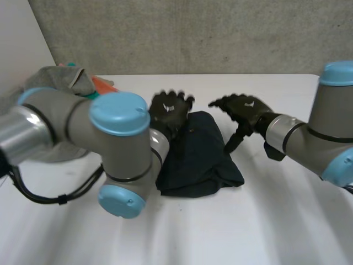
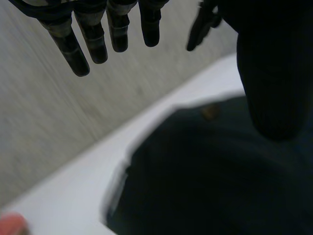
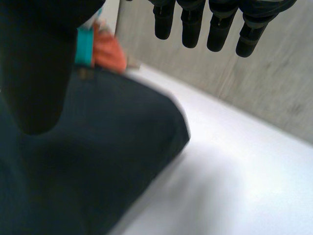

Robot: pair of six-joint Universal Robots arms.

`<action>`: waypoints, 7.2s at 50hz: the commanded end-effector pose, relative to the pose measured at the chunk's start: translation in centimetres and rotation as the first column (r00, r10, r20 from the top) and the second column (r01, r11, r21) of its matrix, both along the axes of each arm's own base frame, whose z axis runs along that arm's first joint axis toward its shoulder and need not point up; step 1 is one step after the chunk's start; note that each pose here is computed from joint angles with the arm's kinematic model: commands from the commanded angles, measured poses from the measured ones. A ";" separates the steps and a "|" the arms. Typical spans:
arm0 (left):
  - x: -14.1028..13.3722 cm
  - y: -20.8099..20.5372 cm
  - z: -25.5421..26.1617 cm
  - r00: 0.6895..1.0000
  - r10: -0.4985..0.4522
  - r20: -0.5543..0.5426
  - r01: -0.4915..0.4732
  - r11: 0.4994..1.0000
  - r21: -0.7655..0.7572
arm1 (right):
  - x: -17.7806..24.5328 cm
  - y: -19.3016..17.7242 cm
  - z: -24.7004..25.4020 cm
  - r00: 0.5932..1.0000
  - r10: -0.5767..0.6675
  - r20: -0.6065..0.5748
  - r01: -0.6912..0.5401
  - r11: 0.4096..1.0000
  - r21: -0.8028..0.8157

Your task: Fold the laundry.

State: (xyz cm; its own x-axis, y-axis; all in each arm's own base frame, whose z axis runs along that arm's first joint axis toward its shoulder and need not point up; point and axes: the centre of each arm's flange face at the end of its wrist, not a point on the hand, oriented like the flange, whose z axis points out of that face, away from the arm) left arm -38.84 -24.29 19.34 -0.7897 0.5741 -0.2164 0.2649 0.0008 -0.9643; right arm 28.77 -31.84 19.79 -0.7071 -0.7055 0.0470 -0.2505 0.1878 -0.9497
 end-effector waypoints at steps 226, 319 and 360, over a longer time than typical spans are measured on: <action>8.0 6.3 0.6 0.963 0.188 -0.193 -0.125 0.946 0.299 | -2.6 -1.9 -1.8 0.989 0.092 -0.117 -0.092 0.996 0.001; 7.7 4.6 2.6 0.997 0.034 -0.070 -0.035 0.999 -0.007 | 5.3 4.6 -2.5 0.984 0.067 -0.167 -0.090 0.986 -0.137; 2.9 2.7 -6.2 0.986 0.134 -0.097 -0.113 0.974 0.198 | -2.1 2.4 -3.8 0.999 0.004 -0.035 0.003 0.981 0.195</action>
